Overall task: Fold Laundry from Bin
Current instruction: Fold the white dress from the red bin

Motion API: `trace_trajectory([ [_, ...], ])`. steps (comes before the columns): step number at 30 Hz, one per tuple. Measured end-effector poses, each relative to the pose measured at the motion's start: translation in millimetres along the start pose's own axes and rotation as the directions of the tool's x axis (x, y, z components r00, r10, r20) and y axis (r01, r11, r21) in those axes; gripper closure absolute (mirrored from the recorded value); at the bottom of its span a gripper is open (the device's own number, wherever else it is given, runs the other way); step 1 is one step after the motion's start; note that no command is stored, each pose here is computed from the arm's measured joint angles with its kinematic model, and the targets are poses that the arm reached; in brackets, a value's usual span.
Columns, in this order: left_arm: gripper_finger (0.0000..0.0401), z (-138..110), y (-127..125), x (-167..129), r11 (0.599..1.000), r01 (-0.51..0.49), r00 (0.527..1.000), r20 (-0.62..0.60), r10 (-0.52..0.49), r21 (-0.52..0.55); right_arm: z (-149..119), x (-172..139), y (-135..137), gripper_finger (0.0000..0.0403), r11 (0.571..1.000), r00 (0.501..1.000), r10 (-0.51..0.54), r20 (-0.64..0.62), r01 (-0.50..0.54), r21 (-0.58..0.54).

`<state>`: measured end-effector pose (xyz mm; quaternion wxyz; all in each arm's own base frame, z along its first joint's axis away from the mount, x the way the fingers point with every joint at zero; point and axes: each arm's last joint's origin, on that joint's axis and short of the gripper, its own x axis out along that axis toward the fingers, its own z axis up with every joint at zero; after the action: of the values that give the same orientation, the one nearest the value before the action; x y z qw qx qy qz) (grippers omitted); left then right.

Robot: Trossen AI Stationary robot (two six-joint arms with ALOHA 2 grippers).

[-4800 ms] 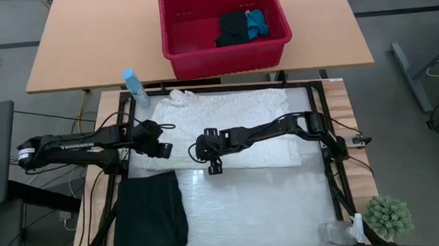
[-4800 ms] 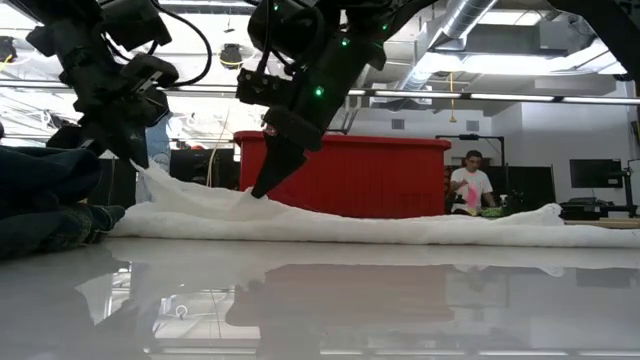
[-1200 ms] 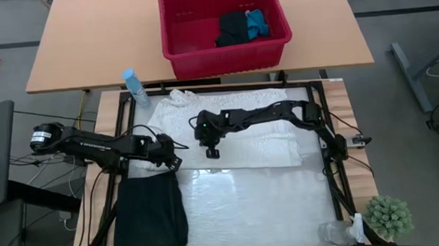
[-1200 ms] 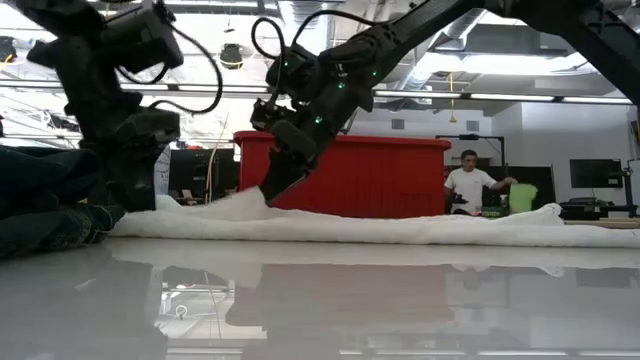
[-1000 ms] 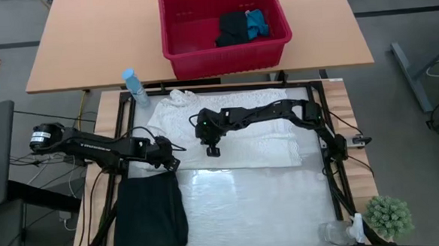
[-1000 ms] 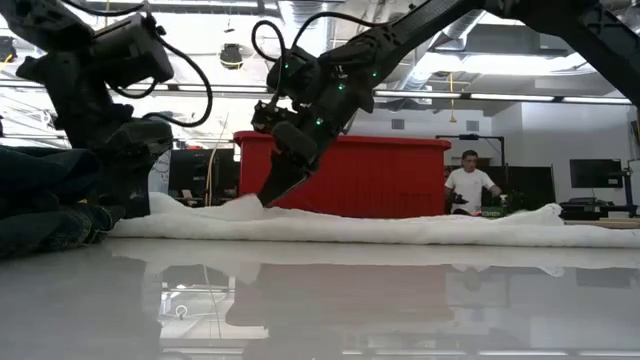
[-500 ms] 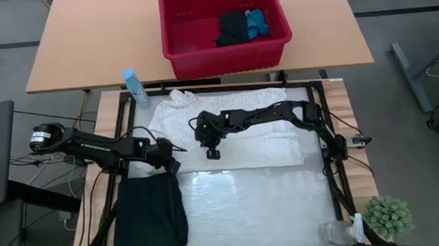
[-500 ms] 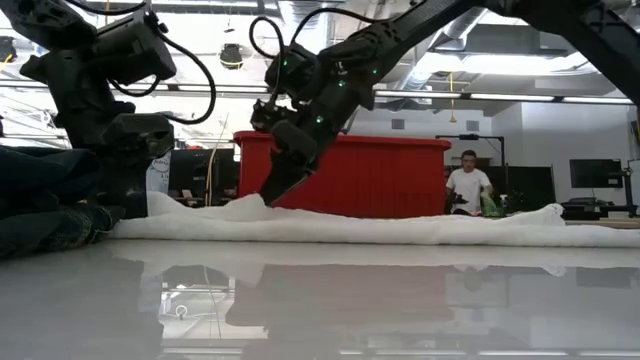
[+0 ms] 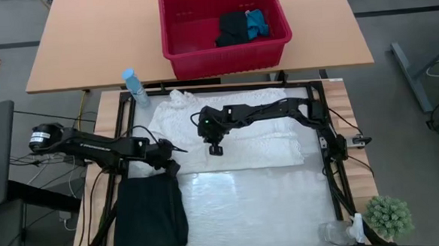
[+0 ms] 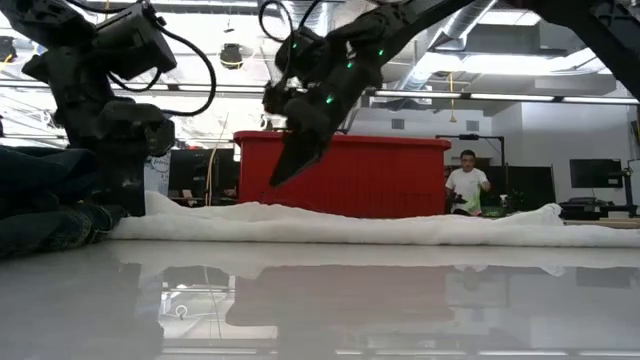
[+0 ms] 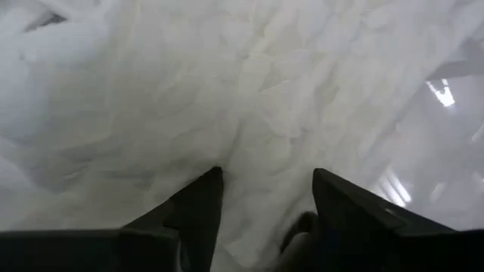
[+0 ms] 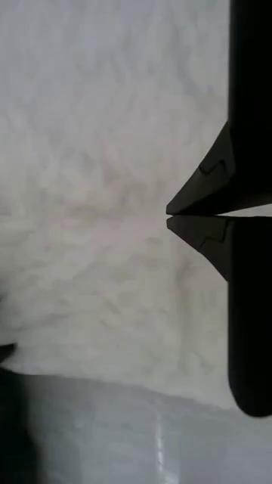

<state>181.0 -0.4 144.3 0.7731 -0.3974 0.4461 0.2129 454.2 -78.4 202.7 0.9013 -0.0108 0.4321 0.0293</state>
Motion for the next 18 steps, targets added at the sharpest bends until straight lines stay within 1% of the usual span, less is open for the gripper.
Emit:
trace_trajectory([
  [2,0.0193,0,-1,-5,1.000,0.019,1.000,0.009,-0.019,-0.013,1,-13,-2,0.0367,1.000,1.000,-0.003,-0.016,0.002,-0.014],
  [5,0.0186,3,-2,-16,1.000,0.018,0.997,0.072,-0.017,-0.018,6,-38,-10,0.0370,0.999,1.000,-0.022,0.006,0.022,-0.024],
  [7,0.0185,7,-3,-25,0.999,0.026,0.992,0.127,-0.022,-0.025,5,-52,-19,0.0373,0.999,0.999,-0.036,0.002,0.036,-0.004],
  [9,0.0185,7,-1,-31,0.999,0.021,0.990,0.142,-0.017,-0.028,3,-63,-27,0.0373,0.998,0.999,-0.048,-0.013,0.048,0.032],
  [11,0.0185,8,0,-37,0.999,0.039,0.987,0.154,-0.033,-0.034,0,-73,-36,0.0371,0.995,0.998,-0.063,-0.022,0.064,0.075],
  [13,0.0185,7,3,-41,0.997,0.038,0.988,0.155,-0.028,-0.067,-2,-83,-44,0.0367,0.992,0.996,-0.080,-0.031,0.082,0.099],
  [14,0.0185,8,4,-44,0.995,0.053,0.985,0.170,-0.037,-0.088,-5,-88,-49,0.0366,0.987,0.993,-0.107,-0.044,0.111,0.113],
  [16,0.0185,12,5,-51,0.989,0.077,0.970,0.240,-0.045,-0.125,-7,-100,-61,0.0366,0.976,0.986,-0.163,-0.044,0.168,0.141],
  [18,0.0185,20,3,-61,0.978,0.124,0.930,0.364,-0.056,-0.165,-11,-115,-76,0.0368,0.959,0.978,-0.206,-0.042,0.210,0.188],
])
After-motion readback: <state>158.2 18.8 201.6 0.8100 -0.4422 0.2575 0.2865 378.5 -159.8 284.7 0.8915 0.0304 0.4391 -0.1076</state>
